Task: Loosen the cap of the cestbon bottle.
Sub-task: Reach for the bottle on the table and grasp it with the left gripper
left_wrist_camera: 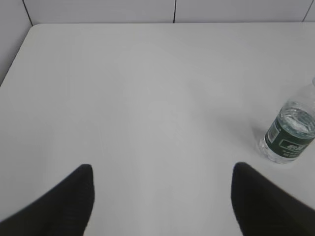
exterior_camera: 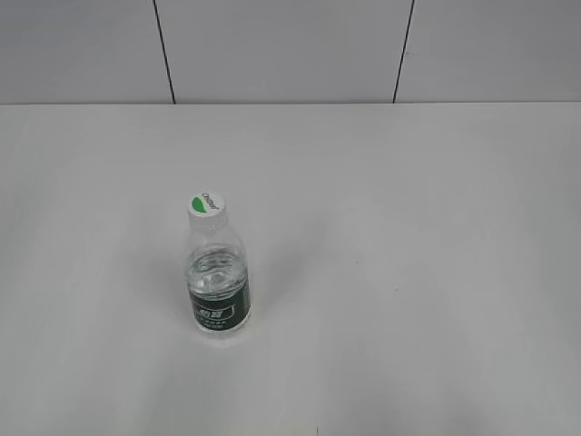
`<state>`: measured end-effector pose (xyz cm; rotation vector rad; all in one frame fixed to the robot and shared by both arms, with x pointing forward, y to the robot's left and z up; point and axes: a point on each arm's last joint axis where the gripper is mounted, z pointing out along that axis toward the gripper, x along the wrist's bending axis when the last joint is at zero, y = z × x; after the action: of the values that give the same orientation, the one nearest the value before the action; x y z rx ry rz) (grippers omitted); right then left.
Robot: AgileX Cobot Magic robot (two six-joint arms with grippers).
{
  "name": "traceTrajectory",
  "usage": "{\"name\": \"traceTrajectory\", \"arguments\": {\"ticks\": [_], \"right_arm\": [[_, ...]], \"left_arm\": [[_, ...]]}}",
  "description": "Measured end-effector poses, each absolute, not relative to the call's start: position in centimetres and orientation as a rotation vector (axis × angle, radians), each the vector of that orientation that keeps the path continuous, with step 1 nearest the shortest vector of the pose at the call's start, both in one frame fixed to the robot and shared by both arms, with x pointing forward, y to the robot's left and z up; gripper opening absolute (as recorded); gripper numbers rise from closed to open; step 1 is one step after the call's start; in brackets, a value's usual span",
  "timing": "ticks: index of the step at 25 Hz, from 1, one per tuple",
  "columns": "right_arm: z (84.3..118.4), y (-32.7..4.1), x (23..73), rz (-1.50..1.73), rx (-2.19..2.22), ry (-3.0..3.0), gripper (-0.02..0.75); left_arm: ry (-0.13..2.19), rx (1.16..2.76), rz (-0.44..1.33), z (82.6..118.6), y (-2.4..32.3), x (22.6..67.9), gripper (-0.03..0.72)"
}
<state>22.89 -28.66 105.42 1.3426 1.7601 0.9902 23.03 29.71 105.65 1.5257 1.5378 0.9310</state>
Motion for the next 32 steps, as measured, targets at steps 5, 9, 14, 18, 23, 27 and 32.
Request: {"name": "traceTrajectory", "arguments": {"ticks": [5, 9, 14, 18, 23, 27, 32], "right_arm": [[105.4, -28.7, 22.9, 0.990, 1.343, 1.760, 0.568], [105.4, -28.7, 22.9, 0.990, 1.343, 1.760, 0.568], [105.4, -28.7, 22.9, 0.990, 1.343, 1.760, 0.568], [105.4, -28.7, 22.9, 0.990, 1.343, 1.760, 0.568], [105.4, -28.7, 22.9, 0.990, 1.343, 1.760, 0.568], [105.4, -28.7, 22.9, 0.990, 1.343, 1.760, 0.568], [105.4, -28.7, 22.9, 0.990, 1.343, 1.760, 0.568]], "left_arm": [[1.538, 1.526, 0.931, 105.7, 29.7, 23.0, 0.503], [1.538, 1.526, 0.931, 105.7, 29.7, 23.0, 0.493], [1.538, 1.526, 0.931, 105.7, 29.7, 23.0, 0.476], [1.536, 1.524, 0.925, 105.7, 29.7, 23.0, 0.464], [1.514, 1.518, 0.918, 105.9, 29.5, 23.0, 0.461], [1.398, 1.469, 0.995, 107.1, 29.3, 23.2, 0.459], [1.255, 1.375, 1.059, 107.1, 29.0, 25.1, 0.458]]}}
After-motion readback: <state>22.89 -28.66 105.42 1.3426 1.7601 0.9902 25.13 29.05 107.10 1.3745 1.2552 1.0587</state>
